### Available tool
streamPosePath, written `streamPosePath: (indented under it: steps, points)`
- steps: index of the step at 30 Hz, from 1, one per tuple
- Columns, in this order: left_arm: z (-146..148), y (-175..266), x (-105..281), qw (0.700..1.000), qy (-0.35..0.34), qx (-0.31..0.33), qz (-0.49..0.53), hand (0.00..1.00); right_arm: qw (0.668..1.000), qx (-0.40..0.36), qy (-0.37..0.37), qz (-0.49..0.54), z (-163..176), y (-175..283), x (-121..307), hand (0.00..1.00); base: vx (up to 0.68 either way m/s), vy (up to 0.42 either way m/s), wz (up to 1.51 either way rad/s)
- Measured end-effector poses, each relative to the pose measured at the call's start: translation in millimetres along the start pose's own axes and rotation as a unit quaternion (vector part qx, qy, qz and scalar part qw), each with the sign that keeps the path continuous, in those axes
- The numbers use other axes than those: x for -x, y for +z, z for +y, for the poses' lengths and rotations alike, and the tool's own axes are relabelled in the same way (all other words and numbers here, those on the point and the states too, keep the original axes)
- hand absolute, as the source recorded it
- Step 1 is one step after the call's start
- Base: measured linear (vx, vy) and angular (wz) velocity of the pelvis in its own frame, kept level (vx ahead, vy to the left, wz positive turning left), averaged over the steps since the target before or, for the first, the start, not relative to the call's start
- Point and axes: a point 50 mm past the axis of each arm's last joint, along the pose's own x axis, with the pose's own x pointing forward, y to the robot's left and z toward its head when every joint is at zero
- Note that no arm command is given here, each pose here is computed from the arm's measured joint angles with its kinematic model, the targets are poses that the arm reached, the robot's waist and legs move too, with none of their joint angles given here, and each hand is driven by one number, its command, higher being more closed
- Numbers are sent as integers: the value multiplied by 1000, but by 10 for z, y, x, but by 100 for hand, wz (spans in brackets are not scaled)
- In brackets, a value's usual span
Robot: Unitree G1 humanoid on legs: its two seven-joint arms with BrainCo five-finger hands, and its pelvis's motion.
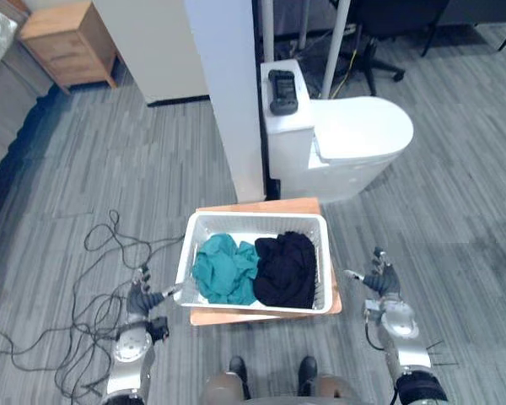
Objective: Pick up the laundry basket with both hands and put the clothes into the washing machine.
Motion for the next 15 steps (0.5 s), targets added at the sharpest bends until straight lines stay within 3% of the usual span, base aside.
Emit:
streamPosePath:
  steps: [9, 15]
  points:
    - [-5, 55, -289, 999, 25, -19, 19, 0, 999, -21, 6, -41, 213, 422, -255, 0, -12, -11, -14]
    - [-310, 146, -456, 998, -21, -47, 27, 0, 998, -32, 30, -50, 504, 642, -358, 0, -15, -22, -13]
